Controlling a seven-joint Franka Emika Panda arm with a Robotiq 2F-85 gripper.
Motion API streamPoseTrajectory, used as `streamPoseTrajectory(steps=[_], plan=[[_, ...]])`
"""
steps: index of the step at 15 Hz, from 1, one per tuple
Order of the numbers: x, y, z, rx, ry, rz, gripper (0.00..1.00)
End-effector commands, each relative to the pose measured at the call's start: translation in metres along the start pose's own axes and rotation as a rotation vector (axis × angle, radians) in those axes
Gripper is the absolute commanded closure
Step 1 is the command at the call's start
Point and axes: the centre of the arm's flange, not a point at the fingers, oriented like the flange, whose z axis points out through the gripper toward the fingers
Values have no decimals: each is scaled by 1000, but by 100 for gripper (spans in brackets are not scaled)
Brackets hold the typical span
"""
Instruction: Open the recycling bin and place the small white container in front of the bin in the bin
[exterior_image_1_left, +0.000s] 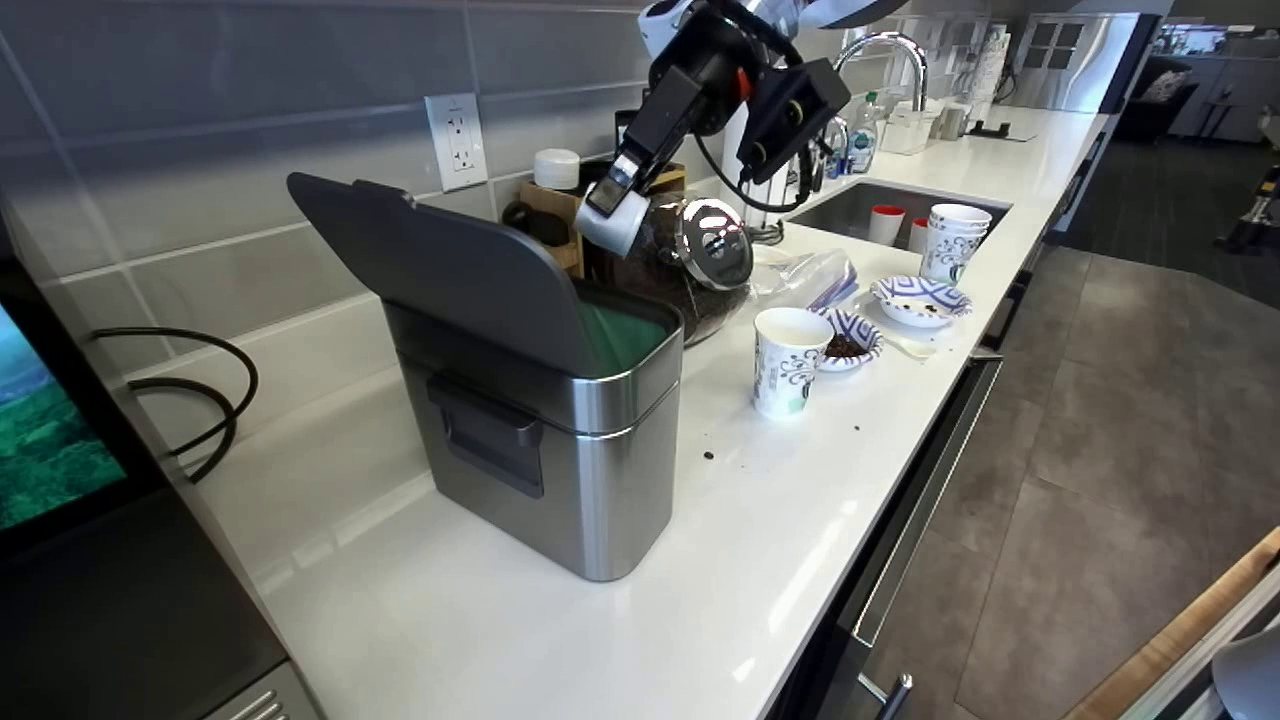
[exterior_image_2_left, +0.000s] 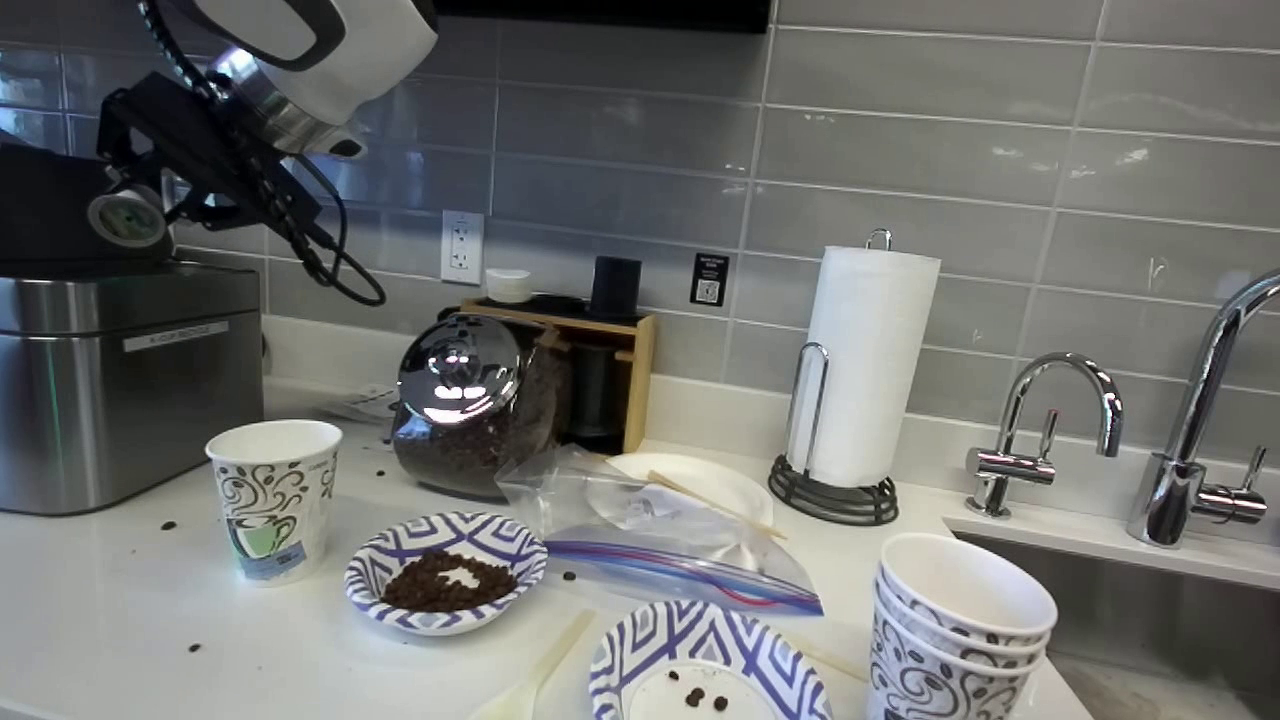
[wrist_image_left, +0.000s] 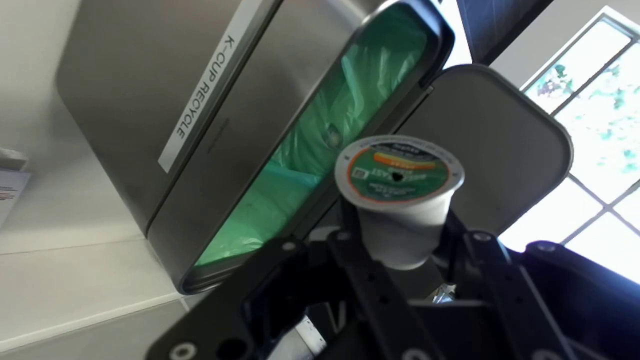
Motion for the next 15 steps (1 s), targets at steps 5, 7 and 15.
streamPoseTrajectory(steps=[5,7,15], plan=[[16,11,9,76,35,130,87],[18,12,12,85,27,154,87],[27,18,26,143,-1,236,87]])
